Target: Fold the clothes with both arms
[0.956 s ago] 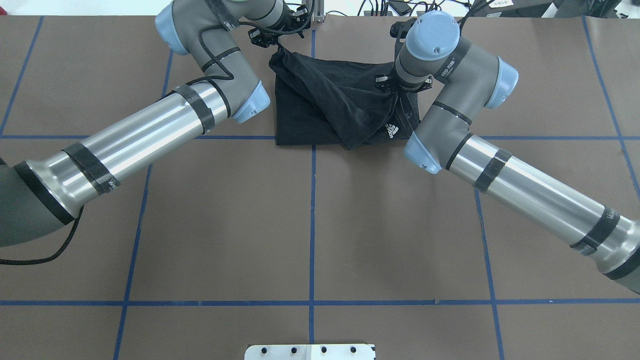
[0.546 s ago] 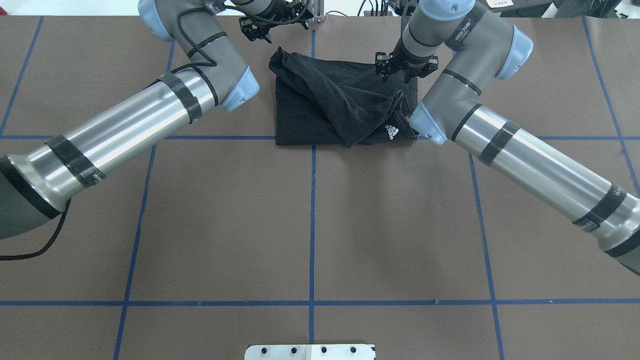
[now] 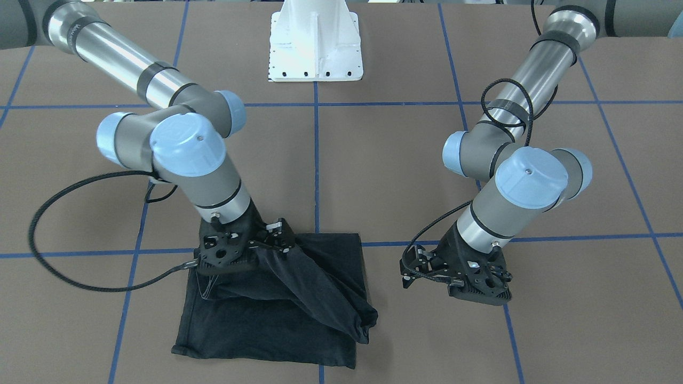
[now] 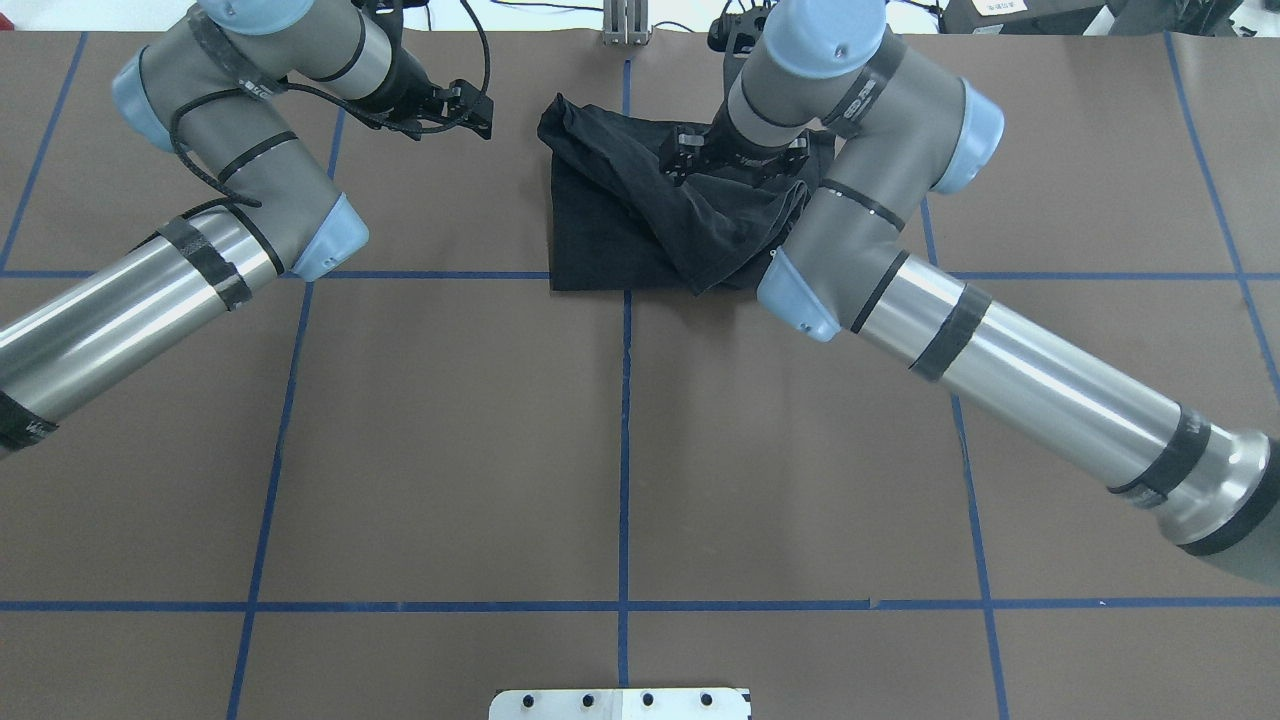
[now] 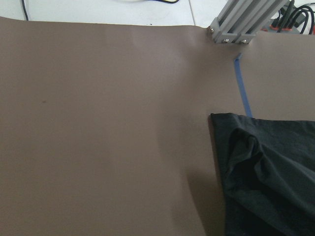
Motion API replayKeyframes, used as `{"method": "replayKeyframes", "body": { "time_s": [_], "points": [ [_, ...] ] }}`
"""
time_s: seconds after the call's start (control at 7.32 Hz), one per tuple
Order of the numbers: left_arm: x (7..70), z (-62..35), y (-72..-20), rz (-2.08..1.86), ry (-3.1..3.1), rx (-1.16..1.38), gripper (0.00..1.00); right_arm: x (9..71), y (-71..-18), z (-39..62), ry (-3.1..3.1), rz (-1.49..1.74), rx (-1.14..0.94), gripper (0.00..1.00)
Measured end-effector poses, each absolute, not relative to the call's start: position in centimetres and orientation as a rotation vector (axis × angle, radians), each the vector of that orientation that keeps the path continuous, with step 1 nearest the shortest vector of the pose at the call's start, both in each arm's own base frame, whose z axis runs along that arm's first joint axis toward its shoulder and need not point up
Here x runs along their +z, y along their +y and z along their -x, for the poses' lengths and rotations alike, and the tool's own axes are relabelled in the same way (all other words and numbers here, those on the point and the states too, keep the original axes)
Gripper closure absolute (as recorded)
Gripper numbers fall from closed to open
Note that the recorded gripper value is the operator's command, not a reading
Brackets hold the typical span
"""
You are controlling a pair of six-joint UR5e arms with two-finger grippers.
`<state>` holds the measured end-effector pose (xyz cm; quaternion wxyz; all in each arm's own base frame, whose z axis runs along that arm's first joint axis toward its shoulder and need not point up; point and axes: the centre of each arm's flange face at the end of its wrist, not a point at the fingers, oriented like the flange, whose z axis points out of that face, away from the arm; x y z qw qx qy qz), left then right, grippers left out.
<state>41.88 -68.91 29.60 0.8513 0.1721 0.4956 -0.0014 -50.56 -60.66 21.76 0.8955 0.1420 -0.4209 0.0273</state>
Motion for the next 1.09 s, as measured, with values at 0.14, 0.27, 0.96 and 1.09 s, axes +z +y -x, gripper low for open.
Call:
{"method": "replayKeyframes", "body": {
  "time_s": [0.14,0.27,0.96,1.09],
  "points": [
    [30.2,-41.8,-68.8,-0.360,1.039,-0.001,0.00,20.6,-57.6,53.5,-0.807,-0.337,0.049,0.13],
    [30.7,-41.7,-68.7,-0.357,1.036,-0.001,0.00,19.8,-54.9,55.9,-0.736,-0.393,0.040,0.24],
    [31.6,-41.5,-68.6,-0.351,1.031,-0.003,0.00,18.8,-50.9,61.3,-0.572,-0.565,0.037,1.00],
    [31.6,-41.5,-68.5,-0.351,1.031,-0.003,0.00,17.8,-51.4,62.5,-0.571,-0.563,0.056,1.00]
  ]
}}
